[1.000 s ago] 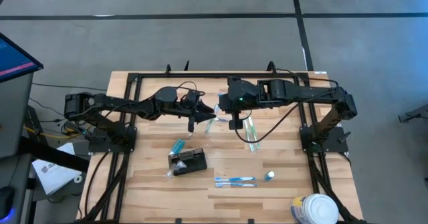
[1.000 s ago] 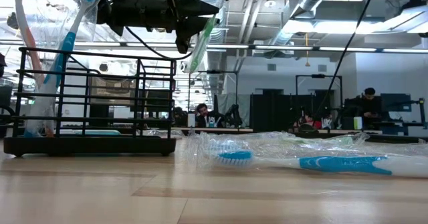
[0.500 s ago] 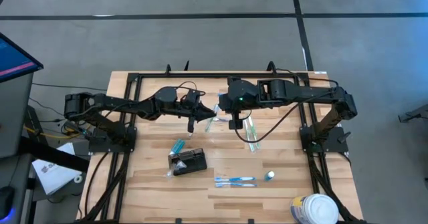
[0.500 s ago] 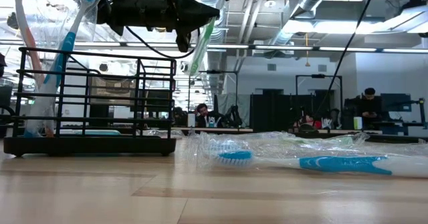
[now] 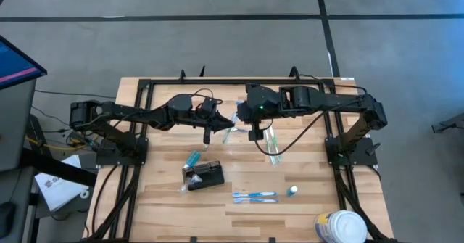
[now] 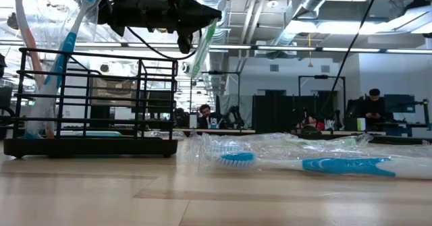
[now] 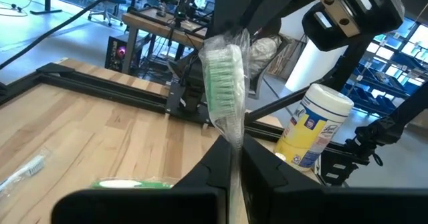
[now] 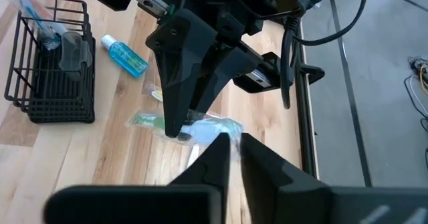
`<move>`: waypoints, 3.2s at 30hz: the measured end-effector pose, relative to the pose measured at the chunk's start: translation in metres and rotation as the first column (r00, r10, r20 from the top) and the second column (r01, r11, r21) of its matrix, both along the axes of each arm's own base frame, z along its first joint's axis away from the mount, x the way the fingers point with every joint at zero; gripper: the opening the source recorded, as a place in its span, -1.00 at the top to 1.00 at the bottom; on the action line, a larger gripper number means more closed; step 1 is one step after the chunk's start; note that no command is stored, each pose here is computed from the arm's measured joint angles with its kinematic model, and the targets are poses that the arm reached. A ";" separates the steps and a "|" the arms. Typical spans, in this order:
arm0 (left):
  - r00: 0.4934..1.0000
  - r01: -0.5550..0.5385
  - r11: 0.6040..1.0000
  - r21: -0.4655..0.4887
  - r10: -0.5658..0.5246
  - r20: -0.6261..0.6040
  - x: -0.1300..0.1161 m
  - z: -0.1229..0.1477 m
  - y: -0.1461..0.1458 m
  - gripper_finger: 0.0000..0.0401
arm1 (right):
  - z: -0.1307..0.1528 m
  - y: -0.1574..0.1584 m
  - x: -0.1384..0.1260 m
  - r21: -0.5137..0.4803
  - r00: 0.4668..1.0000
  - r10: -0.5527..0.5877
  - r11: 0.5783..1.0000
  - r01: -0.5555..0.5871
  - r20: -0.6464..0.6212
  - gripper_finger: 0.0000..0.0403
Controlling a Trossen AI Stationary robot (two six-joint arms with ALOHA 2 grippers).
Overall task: Pick & Place toothbrushing station
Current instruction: Put the white green toothbrush into the black toothbrush rack
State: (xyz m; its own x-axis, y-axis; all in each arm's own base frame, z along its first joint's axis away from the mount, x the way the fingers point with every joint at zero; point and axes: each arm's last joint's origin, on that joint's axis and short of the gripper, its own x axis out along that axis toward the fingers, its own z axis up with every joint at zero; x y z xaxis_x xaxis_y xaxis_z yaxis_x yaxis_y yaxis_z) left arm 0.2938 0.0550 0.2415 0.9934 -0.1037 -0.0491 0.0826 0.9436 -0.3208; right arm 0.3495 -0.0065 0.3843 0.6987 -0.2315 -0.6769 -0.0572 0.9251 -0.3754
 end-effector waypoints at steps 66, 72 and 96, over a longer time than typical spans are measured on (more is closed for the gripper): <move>0.947 0.211 0.958 0.192 -0.249 0.203 -0.134 0.004 -0.085 0.97 | -0.028 -0.009 -0.073 0.259 0.991 -0.073 0.965 0.041 0.115 0.60; 0.939 0.242 0.946 0.217 -0.285 0.194 -0.140 -0.005 -0.090 0.97 | -0.044 -0.002 -0.095 0.290 0.985 -0.088 0.956 0.041 0.151 0.60; 0.909 0.331 0.895 0.299 -0.388 0.155 -0.147 -0.022 -0.106 0.97 | -0.061 0.004 -0.096 0.305 0.979 -0.082 0.952 0.022 0.186 0.60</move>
